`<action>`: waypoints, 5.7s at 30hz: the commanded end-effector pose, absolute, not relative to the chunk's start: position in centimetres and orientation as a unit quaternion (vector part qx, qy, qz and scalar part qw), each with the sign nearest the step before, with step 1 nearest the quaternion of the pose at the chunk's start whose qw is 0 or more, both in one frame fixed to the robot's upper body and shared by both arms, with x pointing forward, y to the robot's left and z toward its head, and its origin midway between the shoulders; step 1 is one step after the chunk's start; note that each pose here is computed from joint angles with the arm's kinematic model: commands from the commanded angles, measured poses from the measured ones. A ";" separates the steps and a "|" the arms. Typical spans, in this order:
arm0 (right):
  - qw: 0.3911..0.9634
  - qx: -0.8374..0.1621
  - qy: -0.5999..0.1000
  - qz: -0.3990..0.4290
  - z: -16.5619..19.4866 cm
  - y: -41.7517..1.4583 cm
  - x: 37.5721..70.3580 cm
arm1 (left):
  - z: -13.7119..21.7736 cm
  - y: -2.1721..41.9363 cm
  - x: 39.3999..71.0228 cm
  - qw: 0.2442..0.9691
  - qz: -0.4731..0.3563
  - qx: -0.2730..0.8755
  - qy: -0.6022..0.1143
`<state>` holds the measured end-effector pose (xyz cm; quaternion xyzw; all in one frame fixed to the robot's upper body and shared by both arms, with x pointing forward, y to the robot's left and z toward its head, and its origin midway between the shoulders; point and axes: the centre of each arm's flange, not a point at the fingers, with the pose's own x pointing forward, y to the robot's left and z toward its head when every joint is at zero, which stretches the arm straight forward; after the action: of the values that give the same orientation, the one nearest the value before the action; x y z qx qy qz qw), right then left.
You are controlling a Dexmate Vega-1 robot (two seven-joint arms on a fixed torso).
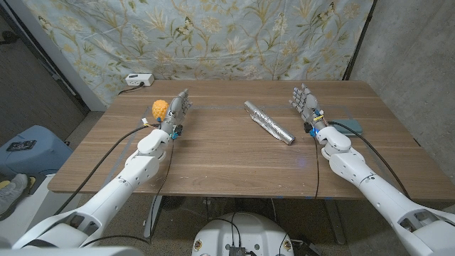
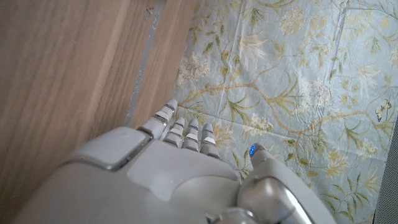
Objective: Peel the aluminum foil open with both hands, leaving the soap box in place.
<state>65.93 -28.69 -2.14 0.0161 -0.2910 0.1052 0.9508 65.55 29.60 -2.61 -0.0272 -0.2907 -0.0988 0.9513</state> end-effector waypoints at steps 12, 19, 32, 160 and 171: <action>0.951 0.005 -0.291 0.108 -1.4 -28.0 66.3 | -0.9 30.3 64.9 0.948 -0.100 0.015 -0.301; 0.950 0.002 -0.294 0.106 -1.5 -28.2 65.8 | 0.4 29.5 64.1 0.942 -0.112 0.039 -0.314; 0.949 0.003 -0.296 0.106 -1.8 -28.4 65.2 | 1.9 28.2 62.7 0.927 -0.101 0.125 -0.340; 0.950 0.009 -0.304 0.062 -1.5 -32.7 65.0 | 14.8 11.9 63.8 0.635 -0.227 0.639 -0.369; 0.950 0.015 -0.306 0.063 -1.2 -32.9 65.2 | 15.1 10.5 63.9 0.612 -0.238 0.659 -0.366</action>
<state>65.01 -32.82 -1.42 0.0106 -0.3057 0.0622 0.9500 63.69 11.68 14.69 0.6389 -0.3711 -0.2273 0.6344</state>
